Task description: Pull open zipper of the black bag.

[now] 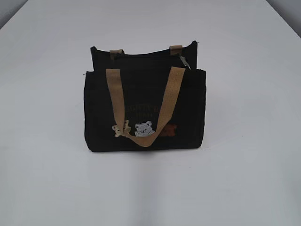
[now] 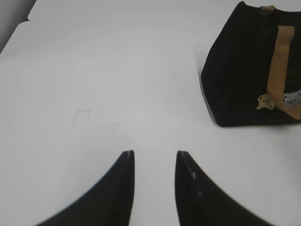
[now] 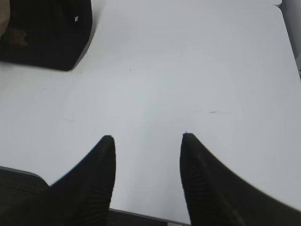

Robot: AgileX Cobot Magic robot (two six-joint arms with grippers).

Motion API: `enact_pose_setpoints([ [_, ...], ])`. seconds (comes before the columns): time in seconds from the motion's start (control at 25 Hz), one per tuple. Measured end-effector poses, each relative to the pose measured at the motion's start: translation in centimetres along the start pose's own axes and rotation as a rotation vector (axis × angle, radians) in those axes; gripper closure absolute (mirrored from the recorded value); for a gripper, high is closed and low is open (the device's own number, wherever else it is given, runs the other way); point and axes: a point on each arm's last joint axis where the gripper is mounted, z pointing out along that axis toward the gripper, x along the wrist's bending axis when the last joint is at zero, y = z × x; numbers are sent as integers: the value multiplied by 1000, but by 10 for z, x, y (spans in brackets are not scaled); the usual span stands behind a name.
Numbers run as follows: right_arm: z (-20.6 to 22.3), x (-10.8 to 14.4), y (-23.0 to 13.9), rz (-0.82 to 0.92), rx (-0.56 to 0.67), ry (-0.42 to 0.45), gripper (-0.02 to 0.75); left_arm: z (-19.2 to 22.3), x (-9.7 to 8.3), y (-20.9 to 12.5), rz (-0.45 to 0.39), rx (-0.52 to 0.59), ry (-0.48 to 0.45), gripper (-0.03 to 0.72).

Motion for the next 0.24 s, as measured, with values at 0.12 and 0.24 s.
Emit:
enact_pose_setpoints([
  [0.12,0,0,0,0,0,0,380,0,0,0,0,0,0,462],
  [0.24,0,0,0,0,0,0,380,0,0,0,0,0,0,462],
])
